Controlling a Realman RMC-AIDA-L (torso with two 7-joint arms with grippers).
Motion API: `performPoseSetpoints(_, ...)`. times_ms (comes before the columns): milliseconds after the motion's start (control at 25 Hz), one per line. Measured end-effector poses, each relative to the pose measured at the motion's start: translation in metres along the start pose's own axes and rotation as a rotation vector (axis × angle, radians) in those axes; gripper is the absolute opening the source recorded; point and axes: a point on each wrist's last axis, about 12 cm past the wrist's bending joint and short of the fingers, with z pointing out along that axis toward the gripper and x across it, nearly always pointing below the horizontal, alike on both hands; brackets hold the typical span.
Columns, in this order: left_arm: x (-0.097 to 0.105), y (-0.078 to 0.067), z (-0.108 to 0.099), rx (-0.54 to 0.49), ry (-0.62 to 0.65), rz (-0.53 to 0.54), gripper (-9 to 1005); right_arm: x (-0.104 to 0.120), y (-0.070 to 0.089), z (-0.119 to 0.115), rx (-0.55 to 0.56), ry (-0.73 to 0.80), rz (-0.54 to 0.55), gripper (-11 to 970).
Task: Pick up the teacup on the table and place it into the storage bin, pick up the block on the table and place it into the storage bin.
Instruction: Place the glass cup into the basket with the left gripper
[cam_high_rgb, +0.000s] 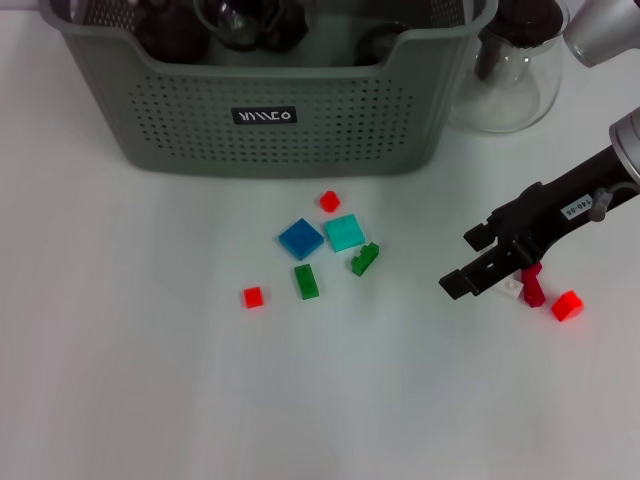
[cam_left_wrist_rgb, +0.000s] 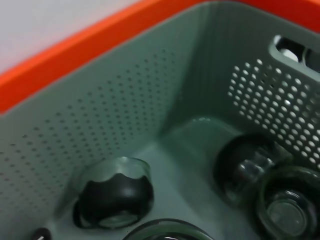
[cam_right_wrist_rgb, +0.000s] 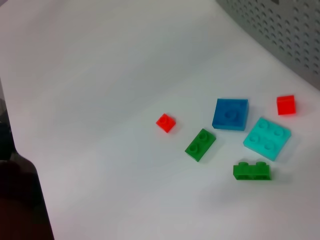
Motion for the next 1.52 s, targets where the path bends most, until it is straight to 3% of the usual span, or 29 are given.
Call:
performPoseSetpoints(600,0.000,-0.011,0.008,-0.005,0.012,0.042,48,0.000,-0.001,0.001,-0.001,-0.001,0.002,946)
performPoseSetpoints(1520,0.005,-0.010,0.024,-0.074,0.000,0.054,50,0.000,-0.001,0.002,-0.002,-0.002,0.002,946)
